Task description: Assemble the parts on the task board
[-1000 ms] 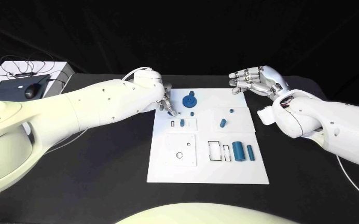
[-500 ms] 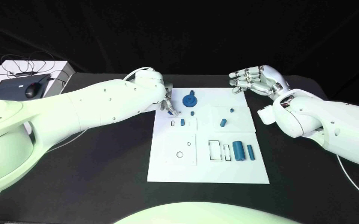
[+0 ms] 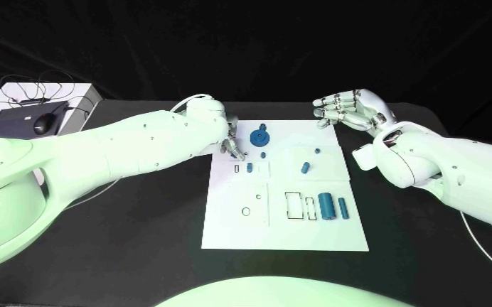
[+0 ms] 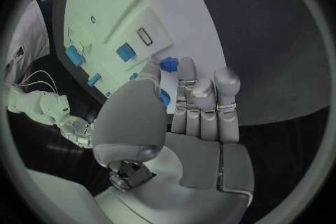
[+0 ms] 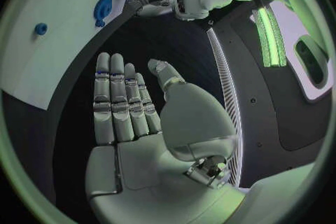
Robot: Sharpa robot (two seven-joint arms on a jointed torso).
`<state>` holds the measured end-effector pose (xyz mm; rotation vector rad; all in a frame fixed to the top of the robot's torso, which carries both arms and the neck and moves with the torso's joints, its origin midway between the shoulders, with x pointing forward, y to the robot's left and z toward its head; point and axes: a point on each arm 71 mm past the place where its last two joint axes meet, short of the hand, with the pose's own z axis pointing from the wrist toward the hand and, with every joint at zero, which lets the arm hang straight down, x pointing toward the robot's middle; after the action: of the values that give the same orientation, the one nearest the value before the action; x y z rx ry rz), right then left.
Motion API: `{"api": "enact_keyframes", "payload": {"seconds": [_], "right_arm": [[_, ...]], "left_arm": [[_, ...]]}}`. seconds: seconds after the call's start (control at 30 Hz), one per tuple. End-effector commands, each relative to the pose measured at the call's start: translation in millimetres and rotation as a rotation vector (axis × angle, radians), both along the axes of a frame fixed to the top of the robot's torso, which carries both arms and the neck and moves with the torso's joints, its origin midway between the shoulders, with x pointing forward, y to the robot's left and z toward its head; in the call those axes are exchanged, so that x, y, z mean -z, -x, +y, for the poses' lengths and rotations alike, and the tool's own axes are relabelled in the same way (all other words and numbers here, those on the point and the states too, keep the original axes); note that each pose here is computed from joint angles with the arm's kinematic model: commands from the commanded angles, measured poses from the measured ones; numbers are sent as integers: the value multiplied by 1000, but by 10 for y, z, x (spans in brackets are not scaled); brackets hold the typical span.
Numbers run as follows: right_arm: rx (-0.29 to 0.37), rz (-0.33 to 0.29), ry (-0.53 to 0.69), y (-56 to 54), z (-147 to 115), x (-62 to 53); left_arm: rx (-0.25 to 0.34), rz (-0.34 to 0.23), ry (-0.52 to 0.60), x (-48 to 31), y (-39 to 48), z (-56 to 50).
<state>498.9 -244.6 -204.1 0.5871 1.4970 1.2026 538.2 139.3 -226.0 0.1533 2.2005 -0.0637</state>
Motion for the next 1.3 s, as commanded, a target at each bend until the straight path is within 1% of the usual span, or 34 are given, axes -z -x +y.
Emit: {"api": "enact_keyframes", "payload": {"seconds": [0.03,0.33,0.5,0.73,0.97,1.3], "right_arm": [[-16,0,1,4,14,2],[-17,1,2,5,17,5],[-17,2,2,6,16,8],[-17,3,3,8,11,11],[-17,5,3,9,8,12],[-17,6,4,11,1,16]], "left_arm": [[2,7,-6,39,20,-10],[-18,-10,13,37,0,24],[-31,-7,33,42,-7,48],[-43,17,62,57,5,98],[-54,45,113,69,43,154],[-101,83,220,55,82,280]]}}
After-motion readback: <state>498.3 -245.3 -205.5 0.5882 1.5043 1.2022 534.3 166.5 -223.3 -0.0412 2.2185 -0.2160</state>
